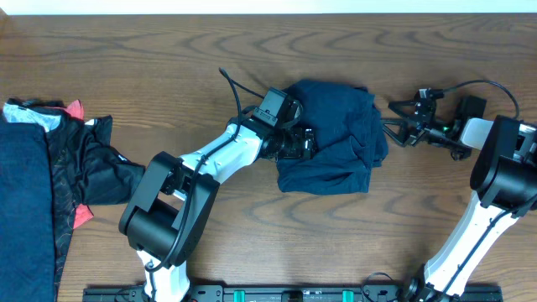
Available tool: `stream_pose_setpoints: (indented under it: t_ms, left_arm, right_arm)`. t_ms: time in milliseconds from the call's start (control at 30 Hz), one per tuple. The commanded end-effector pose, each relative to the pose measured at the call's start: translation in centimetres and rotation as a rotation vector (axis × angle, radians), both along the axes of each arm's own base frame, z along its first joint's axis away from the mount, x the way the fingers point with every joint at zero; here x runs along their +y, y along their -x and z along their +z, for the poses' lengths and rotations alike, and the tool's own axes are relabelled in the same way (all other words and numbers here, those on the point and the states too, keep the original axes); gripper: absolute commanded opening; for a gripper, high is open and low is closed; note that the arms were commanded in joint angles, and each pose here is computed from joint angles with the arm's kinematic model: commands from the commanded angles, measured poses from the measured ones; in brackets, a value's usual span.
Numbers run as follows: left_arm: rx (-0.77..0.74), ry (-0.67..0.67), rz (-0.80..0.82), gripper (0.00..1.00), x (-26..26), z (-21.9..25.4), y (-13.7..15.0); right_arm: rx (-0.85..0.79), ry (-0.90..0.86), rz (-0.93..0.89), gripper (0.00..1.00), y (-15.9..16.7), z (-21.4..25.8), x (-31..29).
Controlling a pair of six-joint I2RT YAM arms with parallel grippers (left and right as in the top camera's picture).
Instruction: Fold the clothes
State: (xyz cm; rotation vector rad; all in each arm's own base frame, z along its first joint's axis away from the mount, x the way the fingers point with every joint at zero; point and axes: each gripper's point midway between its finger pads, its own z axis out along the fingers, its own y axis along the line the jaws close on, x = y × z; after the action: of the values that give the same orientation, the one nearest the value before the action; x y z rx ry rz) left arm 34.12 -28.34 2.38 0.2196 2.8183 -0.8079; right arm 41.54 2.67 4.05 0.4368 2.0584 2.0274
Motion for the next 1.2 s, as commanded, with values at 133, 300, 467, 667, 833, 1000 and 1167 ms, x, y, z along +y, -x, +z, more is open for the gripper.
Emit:
stream_pose_setpoints:
  t_ms: [133, 300, 467, 667, 833, 1000, 1167]
  left_arm:
    - [0.067, -0.048, 0.006, 0.89, 0.7, -2.1, 1.1]
    - [0.066, -0.047, 0.006, 0.89, 0.7, -2.1, 1.1]
    - [0.066, -0.047, 0.006, 0.89, 0.7, -2.1, 1.1]
    - [0.065, -0.047, 0.006, 0.89, 0.7, -2.1, 1.1]
    - [0.06, -0.043, 0.006, 0.89, 0.6, -2.1, 1.0]
    - [0.059, -0.042, 0.006, 0.99, 0.6, -2.0, 1.0]
    - [0.054, -0.014, -0.003, 0.98, 0.1, -1.6, 0.9]
  right_arm:
    - [0.432, 0.234, 0.081, 0.99, 7.4, -15.4, 4.3]
    - [0.418, 0.271, 0.171, 0.99, 8.1, -15.6, 7.3]
    - [0.452, 0.322, 0.223, 0.99, 8.8, -16.3, 9.3]
    - [0.462, 0.341, 0.198, 0.5, 8.5, -16.7, 8.6]
    - [0.478, 0.373, 0.164, 0.01, 8.3, -17.3, 7.2]
    - [0.466, 0.463, 0.13, 0.01, 7.7, -18.4, 5.4]
    - [0.396, 0.489, 0.111, 0.01, 6.4, -17.8, 4.3]
